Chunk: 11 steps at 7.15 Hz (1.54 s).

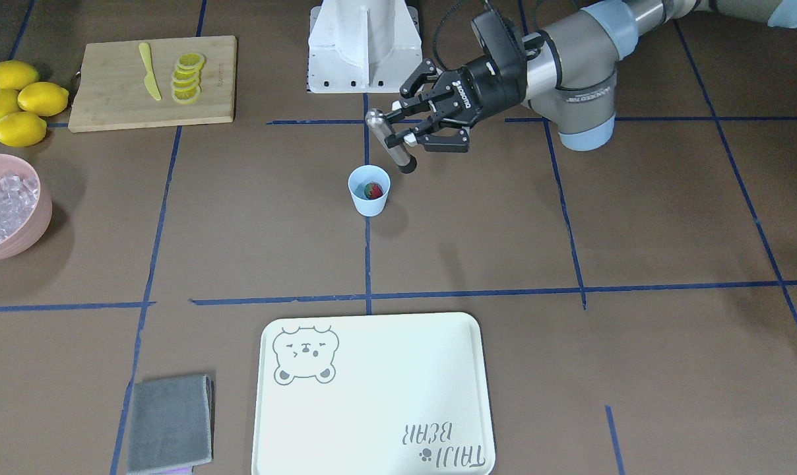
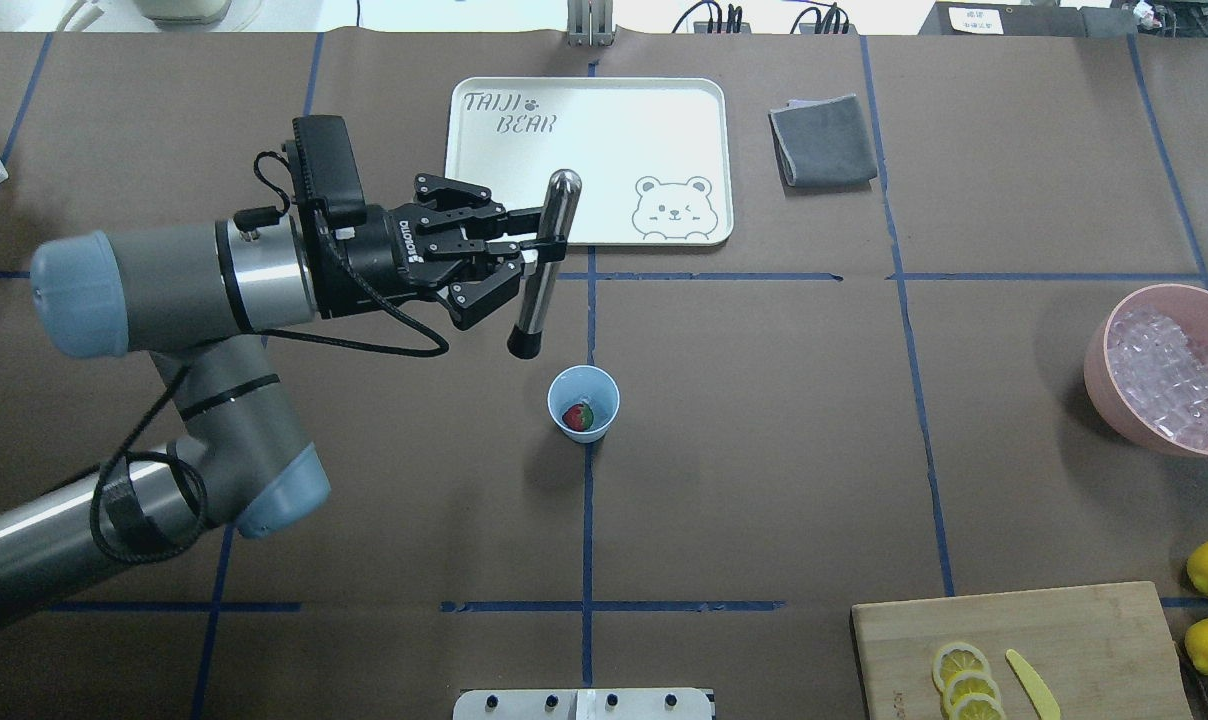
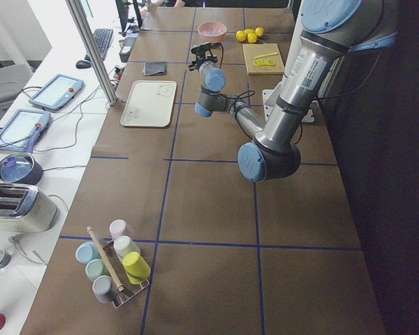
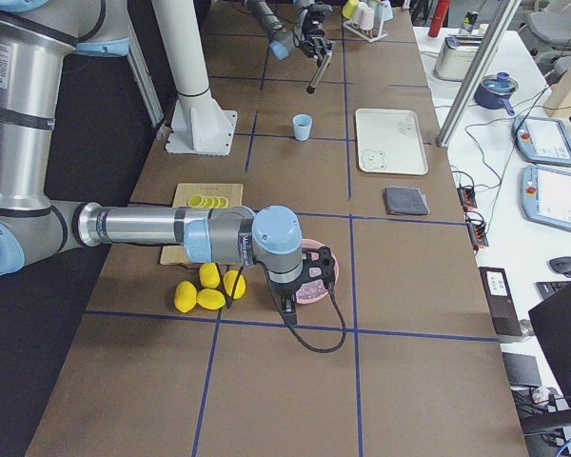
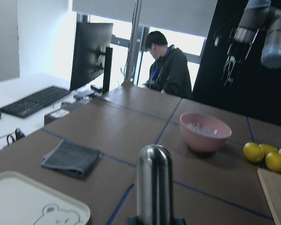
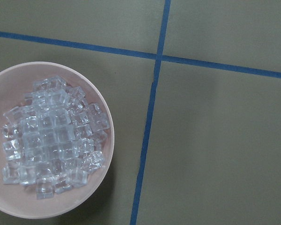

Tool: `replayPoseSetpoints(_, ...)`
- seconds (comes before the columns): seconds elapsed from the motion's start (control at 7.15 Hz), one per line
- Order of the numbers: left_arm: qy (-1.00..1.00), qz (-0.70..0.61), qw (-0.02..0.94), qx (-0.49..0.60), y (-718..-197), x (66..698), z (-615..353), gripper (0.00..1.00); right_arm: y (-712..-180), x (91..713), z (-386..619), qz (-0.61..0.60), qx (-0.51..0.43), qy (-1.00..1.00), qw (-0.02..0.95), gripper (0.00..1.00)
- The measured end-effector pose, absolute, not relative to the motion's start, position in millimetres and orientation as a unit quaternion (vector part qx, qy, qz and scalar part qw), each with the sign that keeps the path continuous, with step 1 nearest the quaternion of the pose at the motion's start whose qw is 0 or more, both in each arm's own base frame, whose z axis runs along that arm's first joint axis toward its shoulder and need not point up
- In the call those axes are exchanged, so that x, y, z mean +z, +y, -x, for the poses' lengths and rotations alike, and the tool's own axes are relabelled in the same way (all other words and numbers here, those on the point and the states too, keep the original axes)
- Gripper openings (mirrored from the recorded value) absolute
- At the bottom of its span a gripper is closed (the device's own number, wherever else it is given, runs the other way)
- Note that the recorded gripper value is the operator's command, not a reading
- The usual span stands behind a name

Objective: Mash ice and strawberries in cup
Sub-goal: 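Lower the muddler tip down into the blue cup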

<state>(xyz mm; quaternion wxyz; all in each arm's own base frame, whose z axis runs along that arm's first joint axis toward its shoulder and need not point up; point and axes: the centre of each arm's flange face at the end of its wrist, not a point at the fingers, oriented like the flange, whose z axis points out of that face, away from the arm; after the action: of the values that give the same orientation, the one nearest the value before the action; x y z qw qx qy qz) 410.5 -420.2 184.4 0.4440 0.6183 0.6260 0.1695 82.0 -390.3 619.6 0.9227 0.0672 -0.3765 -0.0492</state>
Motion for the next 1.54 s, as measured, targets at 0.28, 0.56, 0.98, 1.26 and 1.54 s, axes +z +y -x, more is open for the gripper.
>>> replayPoseSetpoints(0.28, 0.607, -0.683, 0.386, 0.128, -388.8, 177.3, -424.2, 0.05, -390.5, 619.1, -82.0, -0.068, -0.049, -0.377, 0.923, 1.0)
replayPoseSetpoints(0.56, 0.579, -0.718, 0.361, 0.137, -377.9, 186.8, -442.5, 0.05, -391.0, 618.0, -82.1, -0.069, -0.05, -0.376, 0.923, 0.99)
replayPoseSetpoints(0.98, 0.562, -0.733, 0.355, 0.146, -369.8, 230.2, -488.1, 0.06, -390.9, 618.2, -82.1, -0.069, -0.05, -0.376, 0.923, 1.0)
replayPoseSetpoints(1.26, 0.555, -0.736, 0.355, 0.157, -359.8, 250.4, -508.8, 0.06, -390.7, 619.1, -82.1, -0.068, -0.049, -0.376, 0.923, 0.99)
replayPoseSetpoints(1.54, 0.556, -0.733, 0.358, 0.158, -349.8, 257.2, -523.0, 0.06, -390.6, 619.5, -82.1, -0.067, -0.049, -0.376, 0.923, 1.0)
